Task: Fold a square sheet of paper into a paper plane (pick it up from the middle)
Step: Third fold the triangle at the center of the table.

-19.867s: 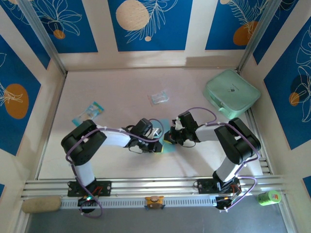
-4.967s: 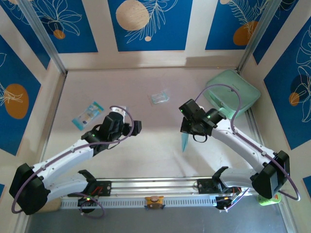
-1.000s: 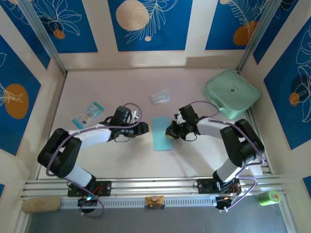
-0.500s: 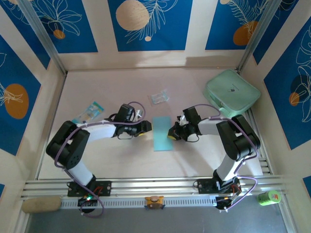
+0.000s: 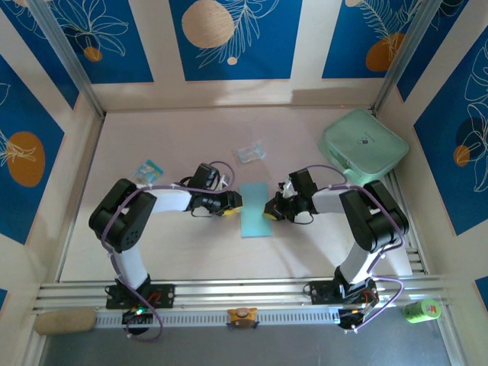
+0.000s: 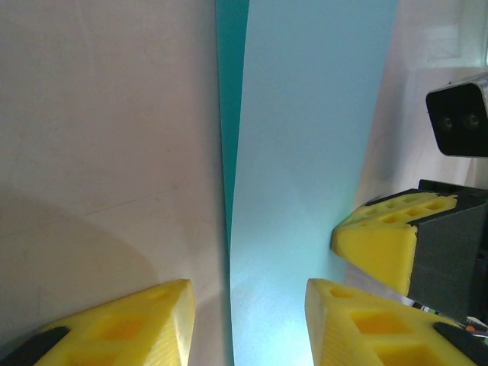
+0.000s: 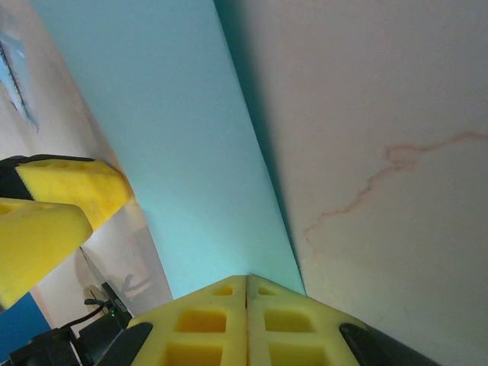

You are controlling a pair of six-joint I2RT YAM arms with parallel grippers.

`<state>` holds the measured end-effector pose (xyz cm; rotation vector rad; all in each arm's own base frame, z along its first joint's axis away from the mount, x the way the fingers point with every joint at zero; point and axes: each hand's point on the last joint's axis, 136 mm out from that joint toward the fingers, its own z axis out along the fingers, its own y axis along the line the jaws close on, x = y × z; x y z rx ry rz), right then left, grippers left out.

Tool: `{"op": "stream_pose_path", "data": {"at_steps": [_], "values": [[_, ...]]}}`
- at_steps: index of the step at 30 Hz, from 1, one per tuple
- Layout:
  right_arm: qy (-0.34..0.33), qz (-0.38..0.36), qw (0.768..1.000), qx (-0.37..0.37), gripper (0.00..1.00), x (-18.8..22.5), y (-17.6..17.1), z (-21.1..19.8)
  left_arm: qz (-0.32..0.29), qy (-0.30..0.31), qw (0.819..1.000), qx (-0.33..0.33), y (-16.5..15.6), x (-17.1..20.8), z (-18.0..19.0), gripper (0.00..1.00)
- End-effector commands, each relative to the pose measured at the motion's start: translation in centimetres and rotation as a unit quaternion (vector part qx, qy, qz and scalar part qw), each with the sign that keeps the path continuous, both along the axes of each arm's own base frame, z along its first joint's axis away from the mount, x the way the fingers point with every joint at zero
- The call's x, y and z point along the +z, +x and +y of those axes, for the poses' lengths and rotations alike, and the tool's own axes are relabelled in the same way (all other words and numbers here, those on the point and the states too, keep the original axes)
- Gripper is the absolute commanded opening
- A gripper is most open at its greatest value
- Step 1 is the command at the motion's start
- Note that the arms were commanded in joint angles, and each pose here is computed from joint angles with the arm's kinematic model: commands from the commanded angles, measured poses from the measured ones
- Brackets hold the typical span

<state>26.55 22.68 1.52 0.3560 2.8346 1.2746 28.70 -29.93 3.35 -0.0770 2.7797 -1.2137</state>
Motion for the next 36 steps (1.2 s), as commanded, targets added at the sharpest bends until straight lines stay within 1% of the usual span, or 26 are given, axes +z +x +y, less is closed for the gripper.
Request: {"op": "stream_pose_path", "data": {"at_steps": [1, 3, 11, 18, 27, 33, 36], "values": [[-0.025, 0.061, 0.998, -0.004, 0.06, -2.3, -2.4, -1.0, 0.007, -0.01, 1.0, -0.011, -0.1, 0.2, -1.0, 0.4], [-0.026, 0.061, 0.998, -0.006, 0.06, -2.3, -2.4, -1.0, 0.01, -0.002, 1.0, -0.006, -0.1, -0.2, -0.9, 0.38], [-0.025, 0.061, 0.998, -0.006, 0.05, -2.3, -2.4, -1.2, 0.017, -0.005, 1.0, -0.013, -0.4, -0.5, -1.6, 0.37], [-0.024, 0.061, 0.998, -0.008, 0.06, -2.2, -2.5, -1.3, 0.019, -0.014, 1.0, -0.019, -0.6, -0.4, -2.4, 0.35], [-0.023, 0.056, 0.998, -0.009, 0.06, -1.9, -2.4, -1.3, 0.012, -0.018, 1.0, -0.016, -0.5, 0.0, -2.4, 0.33], [-0.019, 0.052, 0.998, -0.011, 0.06, -1.5, -2.3, -1.3, -0.005, -0.032, 0.999, -0.009, -0.2, 0.9, -2.5, 0.27], [-0.015, 0.049, 0.999, -0.011, 0.06, -1.3, -2.3, -1.2, -0.009, -0.036, 0.999, -0.008, -0.2, 1.1, -2.5, 0.23]]}}
